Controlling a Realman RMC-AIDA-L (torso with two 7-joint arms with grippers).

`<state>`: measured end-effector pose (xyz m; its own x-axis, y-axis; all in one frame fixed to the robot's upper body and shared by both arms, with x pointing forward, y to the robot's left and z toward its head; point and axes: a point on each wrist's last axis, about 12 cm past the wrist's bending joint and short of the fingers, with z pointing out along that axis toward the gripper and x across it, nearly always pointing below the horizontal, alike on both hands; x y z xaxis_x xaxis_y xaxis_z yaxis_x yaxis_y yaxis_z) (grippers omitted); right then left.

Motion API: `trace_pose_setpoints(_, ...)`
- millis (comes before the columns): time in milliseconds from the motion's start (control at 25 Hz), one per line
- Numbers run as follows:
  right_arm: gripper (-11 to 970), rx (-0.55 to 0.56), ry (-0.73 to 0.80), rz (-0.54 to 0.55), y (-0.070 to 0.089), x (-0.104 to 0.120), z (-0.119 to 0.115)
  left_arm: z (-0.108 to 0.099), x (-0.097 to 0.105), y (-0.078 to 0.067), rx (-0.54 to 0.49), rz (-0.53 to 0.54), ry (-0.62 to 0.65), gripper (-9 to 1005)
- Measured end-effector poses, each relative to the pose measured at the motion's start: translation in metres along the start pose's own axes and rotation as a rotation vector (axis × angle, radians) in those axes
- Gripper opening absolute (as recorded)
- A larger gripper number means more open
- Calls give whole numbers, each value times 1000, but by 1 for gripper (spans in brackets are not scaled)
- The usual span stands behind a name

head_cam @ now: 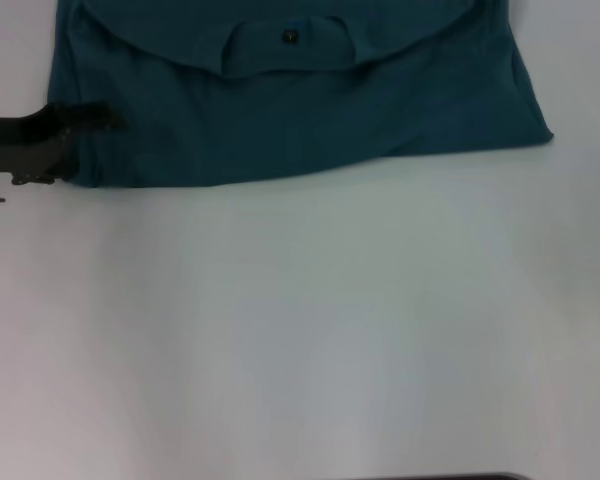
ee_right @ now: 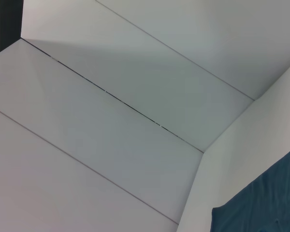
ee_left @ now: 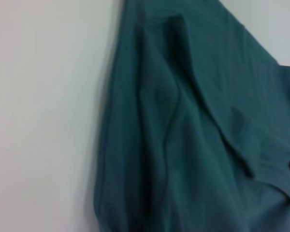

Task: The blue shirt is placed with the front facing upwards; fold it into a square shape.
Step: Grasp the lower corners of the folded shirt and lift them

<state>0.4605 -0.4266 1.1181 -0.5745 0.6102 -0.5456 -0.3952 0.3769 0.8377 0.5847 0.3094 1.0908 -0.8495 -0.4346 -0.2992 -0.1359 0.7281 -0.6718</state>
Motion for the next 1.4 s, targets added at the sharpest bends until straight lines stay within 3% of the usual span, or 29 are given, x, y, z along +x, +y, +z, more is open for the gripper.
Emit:
trace_pose_setpoints(240, 861, 2, -1, 2, 0, 1, -1, 6, -1, 1, -62, 37, 12, 895)
trace_pose_setpoints(720, 858, -1, 0, 5, 0, 2, -3, 16, -2, -14, -64, 93, 41, 885)
trace_pose_setpoints(1000, 857, 1, -6, 7, 1, 4, -7, 18, -2, -32, -102, 182, 48, 879)
trace_pose_setpoints(1240, 855, 5, -12, 7, 1, 4, -9, 20, -4, -36, -137, 203, 54, 652)
trace_pose_setpoints(1360, 854, 5, -13, 7, 1, 4, -9, 20, -5, -36, -162, 209, 53, 444)
trace_pose_setpoints(1400, 854, 6, -13, 7, 1, 4, -9, 20, -5, -37, -170, 212, 53, 423)
